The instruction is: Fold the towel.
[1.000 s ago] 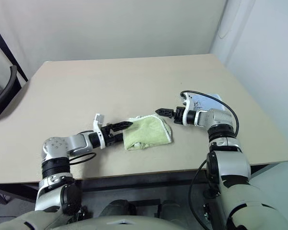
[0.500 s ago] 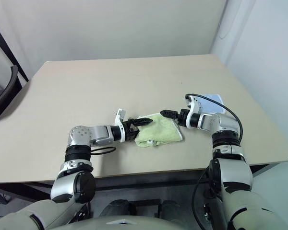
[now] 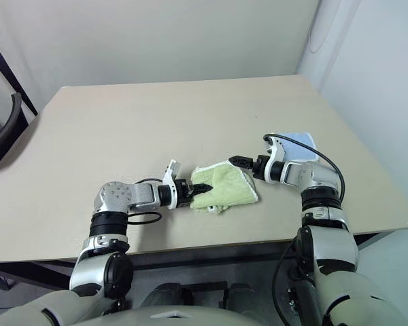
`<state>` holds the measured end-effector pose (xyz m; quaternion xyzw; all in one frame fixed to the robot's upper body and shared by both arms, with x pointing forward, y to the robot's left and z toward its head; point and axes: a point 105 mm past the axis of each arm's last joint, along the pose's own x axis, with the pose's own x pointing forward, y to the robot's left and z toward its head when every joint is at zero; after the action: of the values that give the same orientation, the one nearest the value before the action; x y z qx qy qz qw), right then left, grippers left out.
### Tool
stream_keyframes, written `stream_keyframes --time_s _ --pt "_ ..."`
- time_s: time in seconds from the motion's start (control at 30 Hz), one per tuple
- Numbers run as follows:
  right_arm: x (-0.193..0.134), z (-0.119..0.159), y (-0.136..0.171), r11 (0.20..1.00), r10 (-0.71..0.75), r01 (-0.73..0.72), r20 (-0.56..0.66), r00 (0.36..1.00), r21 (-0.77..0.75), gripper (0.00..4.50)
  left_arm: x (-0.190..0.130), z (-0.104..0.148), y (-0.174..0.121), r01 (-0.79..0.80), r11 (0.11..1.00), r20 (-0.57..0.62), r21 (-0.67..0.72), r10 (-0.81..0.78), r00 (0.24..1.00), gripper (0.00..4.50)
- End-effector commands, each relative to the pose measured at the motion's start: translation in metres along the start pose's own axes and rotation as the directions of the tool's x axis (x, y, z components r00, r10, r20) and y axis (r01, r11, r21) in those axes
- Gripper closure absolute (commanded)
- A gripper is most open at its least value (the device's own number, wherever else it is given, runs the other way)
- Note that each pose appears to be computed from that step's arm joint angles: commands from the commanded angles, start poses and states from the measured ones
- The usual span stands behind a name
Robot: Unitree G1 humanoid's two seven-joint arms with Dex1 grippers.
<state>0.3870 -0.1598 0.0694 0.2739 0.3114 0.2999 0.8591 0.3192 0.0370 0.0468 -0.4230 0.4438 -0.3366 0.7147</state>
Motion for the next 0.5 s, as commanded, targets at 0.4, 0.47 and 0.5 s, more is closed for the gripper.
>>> stream_keyframes --time_s 0.4,0.47,0.5 --pt "-0.002 0.022 0.012 0.998 0.060 -0.059 0.122 0.991 -0.009 0.00 -0.088 0.076 -0.039 0.046 0.991 0.440 0.129 -0.099 0.892 4.49" --pt "0.001 0.023 0.012 0.998 0.059 -0.058 0.125 0.990 -0.012 0.00 -0.105 0.082 -0.039 -0.041 0.986 0.482 0.159 -0.041 0.875 4.49" --pt "0.003 0.023 0.013 0.998 0.060 -0.058 0.124 0.990 -0.017 0.00 -0.115 0.090 -0.039 -0.074 0.985 0.533 0.157 -0.022 0.846 4.49"
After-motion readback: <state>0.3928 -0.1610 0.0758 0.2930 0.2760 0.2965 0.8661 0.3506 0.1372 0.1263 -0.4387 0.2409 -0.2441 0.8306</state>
